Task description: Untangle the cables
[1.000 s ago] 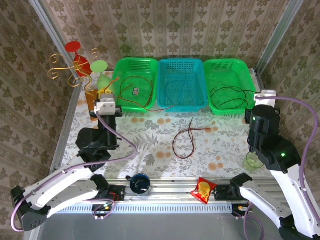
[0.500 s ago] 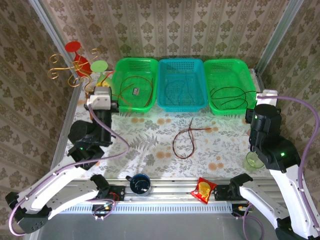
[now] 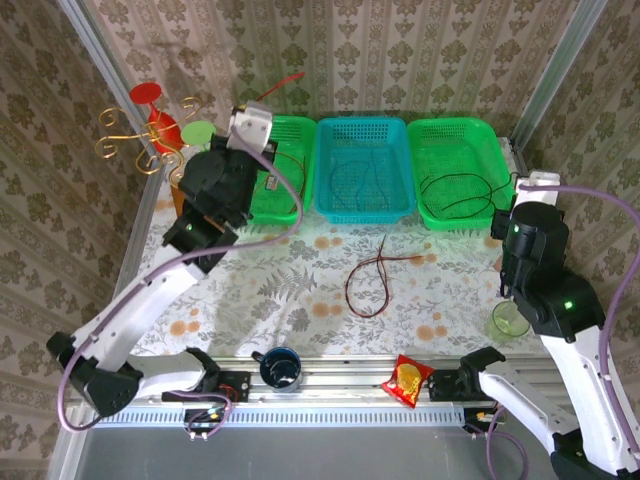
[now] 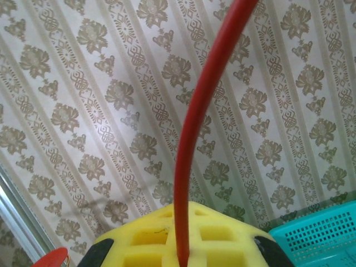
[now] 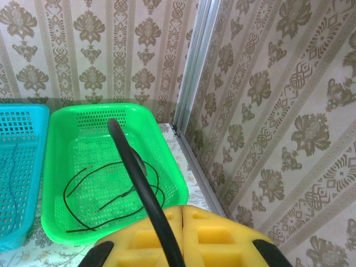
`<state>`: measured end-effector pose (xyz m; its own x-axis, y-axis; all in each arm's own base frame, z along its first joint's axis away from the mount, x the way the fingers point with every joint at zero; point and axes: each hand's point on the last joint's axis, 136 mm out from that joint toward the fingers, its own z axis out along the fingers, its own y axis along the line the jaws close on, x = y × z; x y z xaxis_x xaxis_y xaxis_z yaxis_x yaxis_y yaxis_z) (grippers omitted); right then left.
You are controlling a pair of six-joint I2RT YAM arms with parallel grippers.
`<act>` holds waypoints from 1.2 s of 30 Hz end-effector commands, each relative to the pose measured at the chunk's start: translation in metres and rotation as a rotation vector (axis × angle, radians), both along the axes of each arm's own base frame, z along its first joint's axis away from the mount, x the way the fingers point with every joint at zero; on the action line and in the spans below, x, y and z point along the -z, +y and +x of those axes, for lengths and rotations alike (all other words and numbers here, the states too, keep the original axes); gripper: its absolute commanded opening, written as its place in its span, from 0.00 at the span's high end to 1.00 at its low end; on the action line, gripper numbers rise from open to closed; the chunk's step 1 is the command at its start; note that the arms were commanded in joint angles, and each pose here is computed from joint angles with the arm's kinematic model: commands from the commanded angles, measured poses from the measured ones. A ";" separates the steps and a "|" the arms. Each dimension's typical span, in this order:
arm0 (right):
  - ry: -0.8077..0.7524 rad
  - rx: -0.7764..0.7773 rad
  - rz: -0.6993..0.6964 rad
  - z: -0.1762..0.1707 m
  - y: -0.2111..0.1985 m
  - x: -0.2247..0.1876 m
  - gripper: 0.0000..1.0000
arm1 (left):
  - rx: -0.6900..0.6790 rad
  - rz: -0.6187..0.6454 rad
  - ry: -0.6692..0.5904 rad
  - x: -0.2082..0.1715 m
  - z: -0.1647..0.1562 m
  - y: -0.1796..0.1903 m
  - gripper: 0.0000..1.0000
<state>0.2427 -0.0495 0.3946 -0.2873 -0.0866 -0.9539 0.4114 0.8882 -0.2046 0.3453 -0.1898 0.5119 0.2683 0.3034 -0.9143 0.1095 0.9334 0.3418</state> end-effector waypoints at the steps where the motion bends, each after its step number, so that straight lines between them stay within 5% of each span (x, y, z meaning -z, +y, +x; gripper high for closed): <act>1: -0.040 0.000 0.000 0.009 0.002 -0.018 1.00 | 0.015 0.015 0.010 -0.011 0.018 -0.002 1.00; 10: -0.030 -0.039 -0.006 0.044 0.016 -0.036 1.00 | -0.070 0.093 0.120 0.024 0.102 0.014 1.00; 14: -0.031 -0.042 -0.010 0.052 0.016 -0.042 1.00 | -0.120 0.167 0.274 0.089 0.144 0.016 1.00; 18: -0.022 -0.053 -0.007 0.057 0.018 -0.041 1.00 | -0.080 0.153 0.576 0.192 0.175 0.015 1.00; 27: -0.016 -0.075 0.016 0.056 0.021 -0.040 1.00 | -0.099 0.145 1.142 0.358 0.187 0.010 1.00; 36: 0.017 -0.081 0.024 0.057 0.023 -0.033 1.00 | -0.155 0.156 1.382 0.425 0.186 0.011 0.99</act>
<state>0.3021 -0.0263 0.4187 -0.3064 -0.1002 -0.9466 0.3360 0.9190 -0.2061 0.5486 -0.1869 0.0849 -0.8005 0.4182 -0.4294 0.3684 0.9084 0.1980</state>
